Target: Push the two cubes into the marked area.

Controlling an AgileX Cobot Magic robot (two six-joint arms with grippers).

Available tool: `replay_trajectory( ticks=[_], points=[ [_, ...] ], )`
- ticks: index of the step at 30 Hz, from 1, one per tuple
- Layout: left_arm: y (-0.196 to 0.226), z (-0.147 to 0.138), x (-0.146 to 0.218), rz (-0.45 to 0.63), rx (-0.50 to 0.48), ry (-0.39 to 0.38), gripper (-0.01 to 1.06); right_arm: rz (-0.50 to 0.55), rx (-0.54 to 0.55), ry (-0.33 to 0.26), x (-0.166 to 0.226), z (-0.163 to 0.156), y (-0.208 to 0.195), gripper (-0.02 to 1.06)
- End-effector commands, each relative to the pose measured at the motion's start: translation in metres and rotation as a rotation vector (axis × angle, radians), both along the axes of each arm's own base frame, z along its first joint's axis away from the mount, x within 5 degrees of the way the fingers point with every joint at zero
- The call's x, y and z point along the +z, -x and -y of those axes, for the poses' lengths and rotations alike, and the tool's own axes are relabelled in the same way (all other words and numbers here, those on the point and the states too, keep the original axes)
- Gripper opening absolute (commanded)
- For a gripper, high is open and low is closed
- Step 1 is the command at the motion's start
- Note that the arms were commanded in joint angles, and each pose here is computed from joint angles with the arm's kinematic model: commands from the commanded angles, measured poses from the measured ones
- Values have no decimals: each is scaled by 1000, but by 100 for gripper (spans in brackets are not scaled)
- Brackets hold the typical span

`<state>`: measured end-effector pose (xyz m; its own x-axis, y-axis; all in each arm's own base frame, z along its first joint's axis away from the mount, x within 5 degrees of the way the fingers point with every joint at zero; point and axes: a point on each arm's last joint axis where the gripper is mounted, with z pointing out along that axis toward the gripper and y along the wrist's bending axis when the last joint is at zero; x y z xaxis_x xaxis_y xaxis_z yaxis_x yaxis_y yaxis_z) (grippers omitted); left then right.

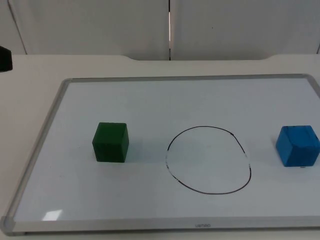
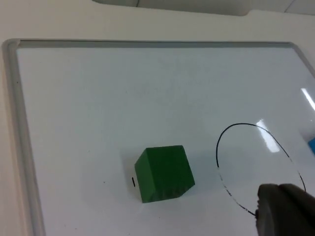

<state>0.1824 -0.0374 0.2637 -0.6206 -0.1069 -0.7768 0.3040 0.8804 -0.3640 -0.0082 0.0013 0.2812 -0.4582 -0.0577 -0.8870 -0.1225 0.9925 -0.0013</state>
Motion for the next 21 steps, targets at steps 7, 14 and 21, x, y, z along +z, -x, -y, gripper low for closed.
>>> replay_trajectory(
  ticks=[7, 14, 21],
  points=[
    [-18, 7, -12, -25, 1, 36, 0, 5, 1, 2, -1, -1, -1, 105],
    [-35, 15, -31, -41, 46, -42, 0, 5, 1, 2, -1, -1, -1, 105],
    [-54, 20, -51, -139, 35, -42, 0, 5, 1, 2, -1, -1, -1, 105]
  ],
)
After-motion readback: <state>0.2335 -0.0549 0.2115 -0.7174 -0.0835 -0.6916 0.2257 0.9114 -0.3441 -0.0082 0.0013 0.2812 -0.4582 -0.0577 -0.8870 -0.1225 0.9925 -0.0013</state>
